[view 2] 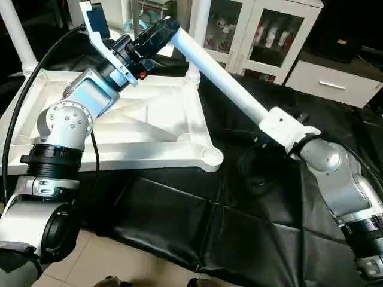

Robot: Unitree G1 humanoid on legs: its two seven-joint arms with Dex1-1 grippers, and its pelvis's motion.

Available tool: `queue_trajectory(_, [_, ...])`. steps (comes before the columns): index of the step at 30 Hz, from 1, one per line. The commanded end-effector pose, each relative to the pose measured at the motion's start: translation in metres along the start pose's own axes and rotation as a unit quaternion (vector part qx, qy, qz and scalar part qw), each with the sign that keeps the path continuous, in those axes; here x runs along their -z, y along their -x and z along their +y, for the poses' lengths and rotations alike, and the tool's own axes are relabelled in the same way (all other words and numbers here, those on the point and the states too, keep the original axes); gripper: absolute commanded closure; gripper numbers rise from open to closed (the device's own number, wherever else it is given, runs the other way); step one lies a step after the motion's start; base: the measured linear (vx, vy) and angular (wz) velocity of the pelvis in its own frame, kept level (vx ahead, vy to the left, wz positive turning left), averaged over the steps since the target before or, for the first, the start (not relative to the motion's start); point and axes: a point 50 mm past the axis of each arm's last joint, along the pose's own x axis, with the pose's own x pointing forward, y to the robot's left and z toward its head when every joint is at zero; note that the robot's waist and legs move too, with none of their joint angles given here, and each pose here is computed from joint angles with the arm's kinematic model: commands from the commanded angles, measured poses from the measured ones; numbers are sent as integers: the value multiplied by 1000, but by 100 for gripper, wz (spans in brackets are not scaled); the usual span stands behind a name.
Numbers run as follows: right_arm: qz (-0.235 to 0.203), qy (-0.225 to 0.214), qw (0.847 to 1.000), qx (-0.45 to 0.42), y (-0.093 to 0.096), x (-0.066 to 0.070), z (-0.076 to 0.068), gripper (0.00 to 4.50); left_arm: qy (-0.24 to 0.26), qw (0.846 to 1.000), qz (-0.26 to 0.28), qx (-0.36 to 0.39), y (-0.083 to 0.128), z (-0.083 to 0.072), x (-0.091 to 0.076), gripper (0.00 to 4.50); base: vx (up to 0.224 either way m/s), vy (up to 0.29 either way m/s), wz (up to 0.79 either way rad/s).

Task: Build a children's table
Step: Rotate table base

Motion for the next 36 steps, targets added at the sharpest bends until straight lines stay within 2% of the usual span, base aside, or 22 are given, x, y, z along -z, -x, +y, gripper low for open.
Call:
queue_trajectory(1, [6, 1, 1000, 4, 2, 4, -5, 140, -5, 999, -10, 46, -10, -15, -11, 318, 0, 0, 0])
queue_trajectory(2, [6, 1, 1000, 3, 2, 4, -5, 140, -5, 999, -11, 47, -10, -15, -11, 318, 0, 0, 0])
queue_trajectory(3, [6, 1, 1000, 2, 2, 4, -4, 162, 1, 999, -13, 49, -11, -16, -12, 318, 0, 0, 0])
queue_trajectory(5, [6, 1, 1000, 1, 2, 4, -4, 167, 1, 999, -13, 50, -11, -16, -12, 318, 0, 0, 0])
queue_trajectory(12, [-2, 2, 1000, -3, 1, 0, -3, 239, -6, 999, -9, 40, -10, -12, -13, 318, 0, 0, 0])
queue_trajectory(18, [-4, 2, 1000, -4, 1, 0, -2, 257, -10, 999, -10, 35, -10, -11, -13, 318, 0, 0, 0])
queue_trajectory(21, [-5, 2, 1000, -5, 1, -1, -1, 259, -26, 1000, -3, 8, -10, -7, -13, 318, 0, 0, 0])
queue_trajectory(22, [-7, 1, 1000, -3, 1, -2, -2, 259, -12, 1000, 1, 4, -10, -7, -13, 283, 0, 0, 0])
queue_trajectory(24, [-12, -5, 1000, 2, 1, -3, -4, 259, -10, 1000, 7, 6, -9, -7, -12, 248, 0, 0, 0])
queue_trajectory(26, [-19, -14, 1000, 10, 1, -6, -7, 259, -10, 1000, 13, 9, -8, -7, -11, 245, 0, 0, 0])
queue_trajectory(28, [-25, -19, 999, 12, 0, -8, -8, 262, 4, 1000, 4, 14, -6, -9, -14, 214, 0, 0, 0])
queue_trajectory(32, [-25, -23, 999, 5, -1, -8, -5, 264, 16, 999, -6, 36, -5, -14, -19, 200, 0, 0, 0])
queue_trajectory(33, [-25, -25, 999, 3, -1, -8, -4, 265, 15, 999, -9, 38, -5, -15, -21, 177, 0, 0, 0])
queue_trajectory(36, [-14, -54, 998, -1, -3, -4, -3, 265, 14, 998, -41, 44, -6, -17, -33, 165, 0, 0, 0])
